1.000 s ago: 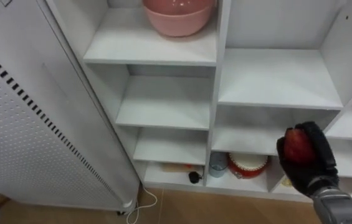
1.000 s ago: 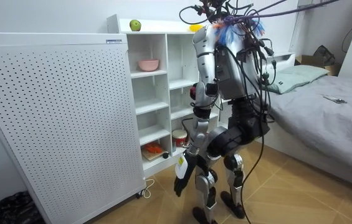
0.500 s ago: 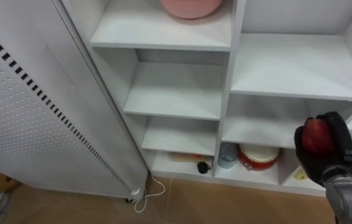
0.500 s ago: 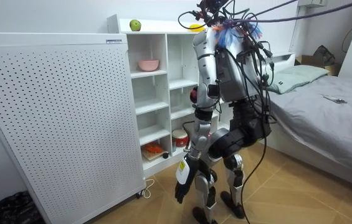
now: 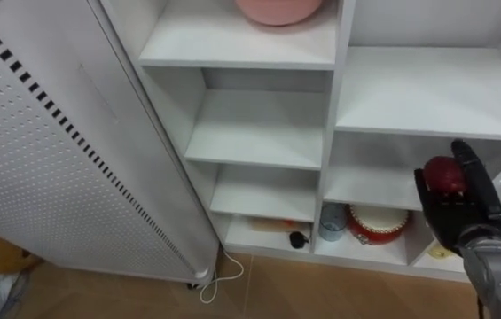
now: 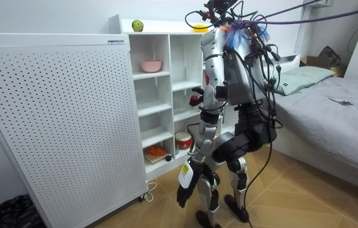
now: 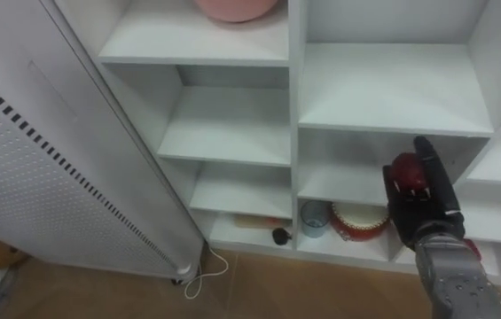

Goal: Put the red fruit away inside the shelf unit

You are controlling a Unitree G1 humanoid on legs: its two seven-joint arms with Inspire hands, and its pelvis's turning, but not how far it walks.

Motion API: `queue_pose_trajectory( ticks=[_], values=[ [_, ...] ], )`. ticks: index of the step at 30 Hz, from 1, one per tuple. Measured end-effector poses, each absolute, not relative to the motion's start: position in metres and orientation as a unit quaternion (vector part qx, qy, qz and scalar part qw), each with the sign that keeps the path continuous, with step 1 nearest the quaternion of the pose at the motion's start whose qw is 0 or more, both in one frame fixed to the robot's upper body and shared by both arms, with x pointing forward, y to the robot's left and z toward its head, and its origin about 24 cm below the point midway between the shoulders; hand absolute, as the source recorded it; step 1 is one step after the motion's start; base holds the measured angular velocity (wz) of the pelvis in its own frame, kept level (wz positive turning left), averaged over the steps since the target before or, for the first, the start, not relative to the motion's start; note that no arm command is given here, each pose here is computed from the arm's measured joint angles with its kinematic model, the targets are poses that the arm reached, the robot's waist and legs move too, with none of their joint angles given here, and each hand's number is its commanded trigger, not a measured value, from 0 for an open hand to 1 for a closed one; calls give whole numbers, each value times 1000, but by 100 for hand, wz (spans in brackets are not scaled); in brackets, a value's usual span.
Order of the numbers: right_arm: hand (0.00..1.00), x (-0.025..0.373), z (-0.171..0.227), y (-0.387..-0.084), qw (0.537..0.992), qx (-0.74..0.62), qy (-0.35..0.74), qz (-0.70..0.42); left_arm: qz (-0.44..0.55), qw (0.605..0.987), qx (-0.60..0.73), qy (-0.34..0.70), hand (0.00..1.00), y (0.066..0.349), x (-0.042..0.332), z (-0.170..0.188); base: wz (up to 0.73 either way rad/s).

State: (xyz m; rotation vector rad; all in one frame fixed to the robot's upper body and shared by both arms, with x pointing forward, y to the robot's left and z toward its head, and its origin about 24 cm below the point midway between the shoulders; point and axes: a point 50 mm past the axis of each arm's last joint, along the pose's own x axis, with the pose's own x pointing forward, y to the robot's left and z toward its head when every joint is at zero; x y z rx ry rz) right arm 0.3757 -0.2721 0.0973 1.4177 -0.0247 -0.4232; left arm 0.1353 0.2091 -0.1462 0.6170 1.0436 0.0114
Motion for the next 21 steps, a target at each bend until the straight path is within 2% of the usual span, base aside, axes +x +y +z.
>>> queue_pose_trajectory(
  ticks=[9, 21],
  values=[
    [0, 375, 98, -274, 736, 648, -13, -195, 5, 822, 279, 497, 0, 208, 122, -148, -3],
    [0, 375, 98, -276, 728, 657, -17, -197, 11, 827, 279, 488, 0, 207, 125, -146, 0]
  ],
)
